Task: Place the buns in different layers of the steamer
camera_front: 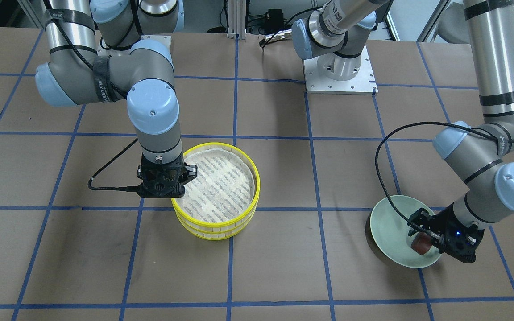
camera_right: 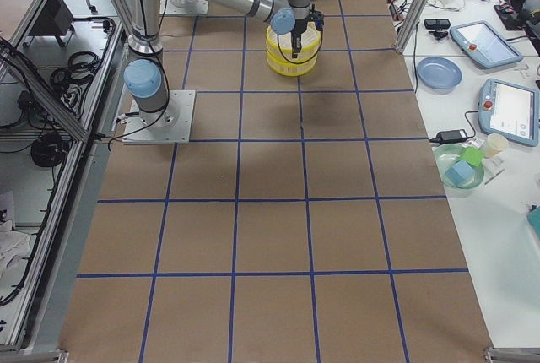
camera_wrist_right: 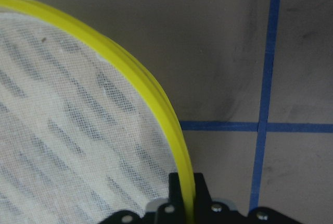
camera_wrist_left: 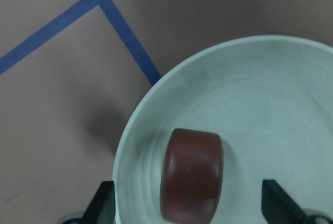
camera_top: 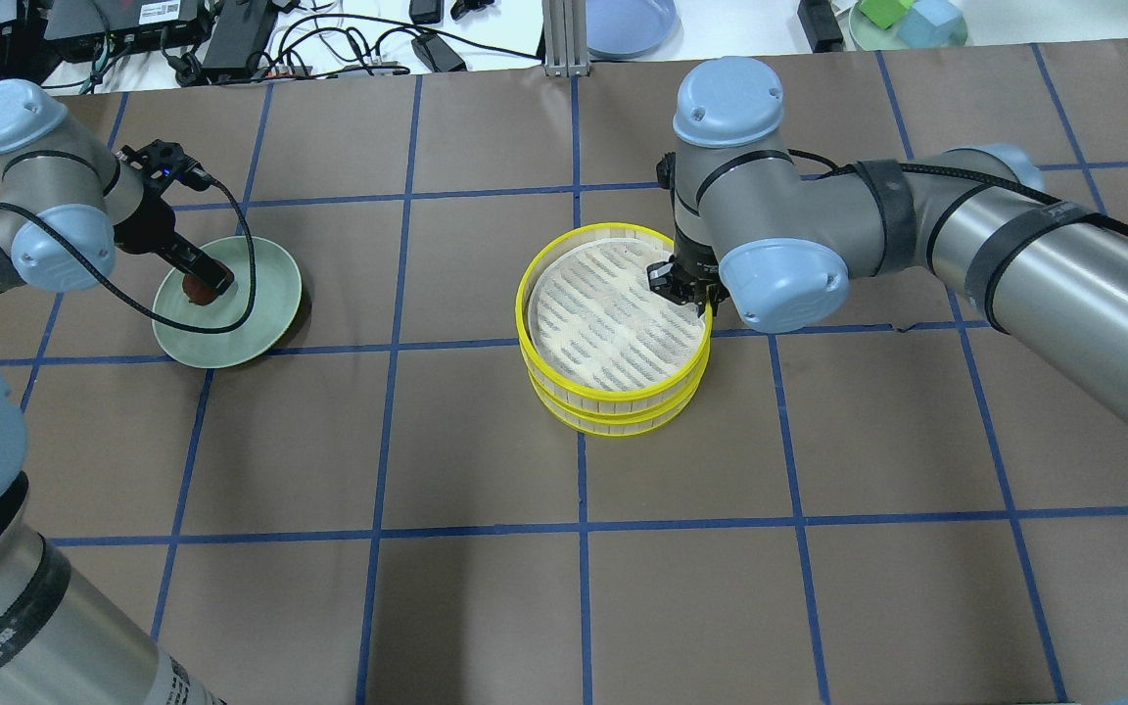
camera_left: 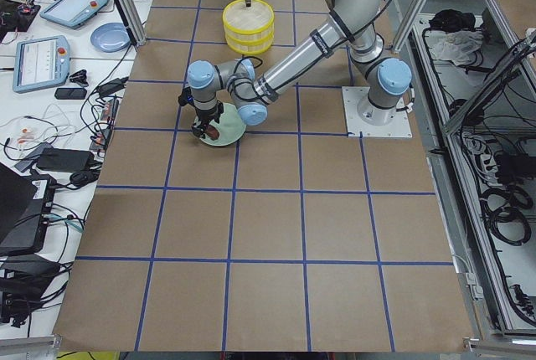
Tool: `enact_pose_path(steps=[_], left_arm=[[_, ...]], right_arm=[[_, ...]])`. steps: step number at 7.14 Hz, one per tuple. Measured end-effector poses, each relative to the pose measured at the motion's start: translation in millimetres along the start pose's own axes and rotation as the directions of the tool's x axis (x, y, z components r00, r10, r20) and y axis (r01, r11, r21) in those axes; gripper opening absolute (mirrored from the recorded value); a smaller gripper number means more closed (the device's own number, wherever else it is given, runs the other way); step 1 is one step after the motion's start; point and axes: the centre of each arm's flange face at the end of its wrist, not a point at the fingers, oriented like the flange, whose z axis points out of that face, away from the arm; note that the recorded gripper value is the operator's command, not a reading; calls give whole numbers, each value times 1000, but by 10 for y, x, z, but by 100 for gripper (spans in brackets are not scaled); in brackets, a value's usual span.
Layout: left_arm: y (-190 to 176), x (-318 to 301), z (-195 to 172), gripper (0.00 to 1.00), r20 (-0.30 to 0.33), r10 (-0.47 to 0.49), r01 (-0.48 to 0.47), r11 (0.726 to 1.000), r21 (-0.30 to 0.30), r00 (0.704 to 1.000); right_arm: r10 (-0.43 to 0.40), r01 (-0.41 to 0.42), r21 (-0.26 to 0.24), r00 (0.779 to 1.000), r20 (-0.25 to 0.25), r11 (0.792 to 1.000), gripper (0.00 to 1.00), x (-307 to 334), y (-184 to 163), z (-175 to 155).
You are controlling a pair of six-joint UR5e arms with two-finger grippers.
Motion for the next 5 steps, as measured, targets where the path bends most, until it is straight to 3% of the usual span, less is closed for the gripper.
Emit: enact_pose_path(steps=[1, 5], left_arm=[[-4, 0, 21, 0, -5, 0, 0, 1000, 3, 1000], [-26, -15, -135, 0, 18, -48, 48, 999, 18, 999]], right_arm=[[4, -4, 13, 1000, -1, 1000, 0, 15, -52, -86], [-14, 13, -15, 999, -38, 1000, 1, 54, 10, 26]])
